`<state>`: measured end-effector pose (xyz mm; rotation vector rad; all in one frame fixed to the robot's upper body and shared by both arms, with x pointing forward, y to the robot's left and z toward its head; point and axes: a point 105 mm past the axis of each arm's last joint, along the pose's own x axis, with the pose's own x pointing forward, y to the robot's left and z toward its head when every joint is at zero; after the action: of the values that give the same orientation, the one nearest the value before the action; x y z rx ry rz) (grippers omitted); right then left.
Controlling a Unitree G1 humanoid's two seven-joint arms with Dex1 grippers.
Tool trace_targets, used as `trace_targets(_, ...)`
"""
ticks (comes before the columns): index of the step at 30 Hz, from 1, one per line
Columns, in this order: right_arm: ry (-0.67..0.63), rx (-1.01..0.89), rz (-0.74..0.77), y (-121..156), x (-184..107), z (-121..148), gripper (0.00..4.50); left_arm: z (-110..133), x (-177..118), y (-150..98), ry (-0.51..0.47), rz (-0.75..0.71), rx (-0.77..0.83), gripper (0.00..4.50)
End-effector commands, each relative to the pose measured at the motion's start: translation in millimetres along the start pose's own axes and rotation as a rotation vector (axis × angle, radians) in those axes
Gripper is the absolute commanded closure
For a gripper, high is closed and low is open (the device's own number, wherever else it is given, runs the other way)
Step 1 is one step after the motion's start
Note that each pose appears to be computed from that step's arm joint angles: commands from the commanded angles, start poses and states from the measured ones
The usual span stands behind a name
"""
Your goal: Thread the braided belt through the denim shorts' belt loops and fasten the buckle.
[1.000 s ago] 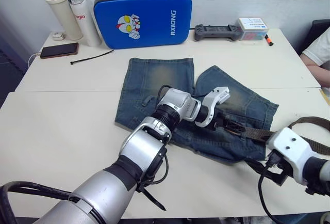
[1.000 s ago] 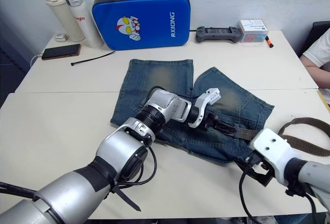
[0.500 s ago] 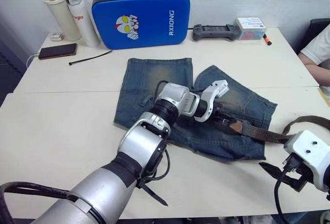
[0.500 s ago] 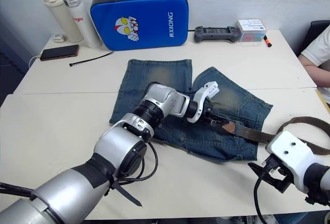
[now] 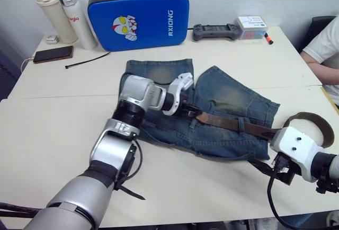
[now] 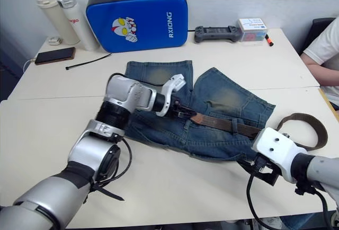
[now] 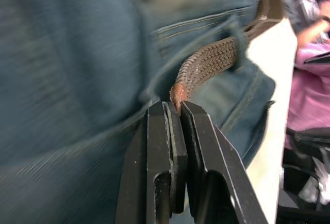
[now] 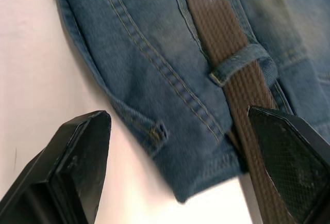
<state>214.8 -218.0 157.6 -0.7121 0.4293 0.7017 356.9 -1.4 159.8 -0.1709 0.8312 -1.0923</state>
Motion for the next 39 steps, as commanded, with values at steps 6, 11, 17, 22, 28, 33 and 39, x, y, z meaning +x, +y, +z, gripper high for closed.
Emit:
trace_targets(6,-0.037,-0.081,0.041,-1.5,9.4,11.4,0.0,-3.6,-5.3,-12.5,-0.008,-0.024,0.104,3.67)
trace_targets(11,-0.065,-0.133,0.096,4.5,16.0,18.8,0.0,5.5,-19.8,-9.4,-0.038,-0.012,0.117,1.61)
trace_targets(17,-0.083,-0.23,0.191,23.3,32.0,27.4,0.0,3.3,-60.5,9.9,-0.034,0.054,0.226,0.05)
trace_targets(22,-0.039,-0.313,0.227,28.4,49.3,21.3,0.0,-16.5,-88.6,5.0,0.028,-0.002,0.369,0.05)
trace_targets(28,0.058,-0.37,0.18,7.1,68.0,8.4,0.58,-25.2,-98.6,8.0,0.064,0.016,0.412,0.0)
trace_targets(33,0.029,-0.494,0.271,14.4,72.2,13.2,2.87,-33.0,-96.8,6.6,0.088,0.011,0.421,0.0)
trace_targets(39,0.066,-0.705,0.355,1.2,51.6,-12.2,4.42,-54.4,-97.8,-15.5,0.153,-0.131,0.444,0.0)
